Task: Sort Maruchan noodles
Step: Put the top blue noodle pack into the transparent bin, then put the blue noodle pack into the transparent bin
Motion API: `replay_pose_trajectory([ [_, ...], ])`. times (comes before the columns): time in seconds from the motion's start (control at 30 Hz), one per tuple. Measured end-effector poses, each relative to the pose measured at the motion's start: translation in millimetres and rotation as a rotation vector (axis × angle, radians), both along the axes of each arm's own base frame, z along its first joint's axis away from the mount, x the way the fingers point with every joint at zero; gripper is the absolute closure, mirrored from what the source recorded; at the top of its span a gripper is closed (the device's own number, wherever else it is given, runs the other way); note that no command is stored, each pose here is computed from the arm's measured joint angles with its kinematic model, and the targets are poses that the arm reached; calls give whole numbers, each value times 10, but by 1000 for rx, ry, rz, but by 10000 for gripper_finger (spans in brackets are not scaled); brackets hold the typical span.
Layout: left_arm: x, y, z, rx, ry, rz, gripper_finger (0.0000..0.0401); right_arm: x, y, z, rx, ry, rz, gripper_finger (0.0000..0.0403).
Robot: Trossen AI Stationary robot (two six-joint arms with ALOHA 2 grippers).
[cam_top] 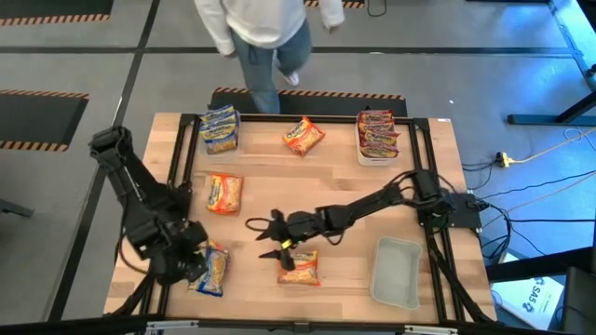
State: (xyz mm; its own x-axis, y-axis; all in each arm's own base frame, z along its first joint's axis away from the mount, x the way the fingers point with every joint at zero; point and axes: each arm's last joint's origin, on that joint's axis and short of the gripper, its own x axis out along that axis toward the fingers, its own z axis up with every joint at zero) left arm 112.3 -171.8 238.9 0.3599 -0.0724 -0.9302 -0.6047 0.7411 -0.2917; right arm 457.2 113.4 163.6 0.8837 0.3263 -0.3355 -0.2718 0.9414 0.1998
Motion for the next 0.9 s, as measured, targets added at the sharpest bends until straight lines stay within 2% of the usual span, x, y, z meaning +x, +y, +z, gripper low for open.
replay_pose_trajectory([
  [0.23,-292,-128,-245,-100,38,119,204,334,85,-118,-2,28,13,152],
  [0.47,-354,-153,-524,-181,13,114,204,425,113,-252,-6,59,18,152],
  [0.73,-242,-145,-531,-135,-208,92,204,356,154,-325,-62,166,34,152],
  [0.9,-97,-75,-525,-82,-249,102,204,291,140,-329,-110,253,32,152],
])
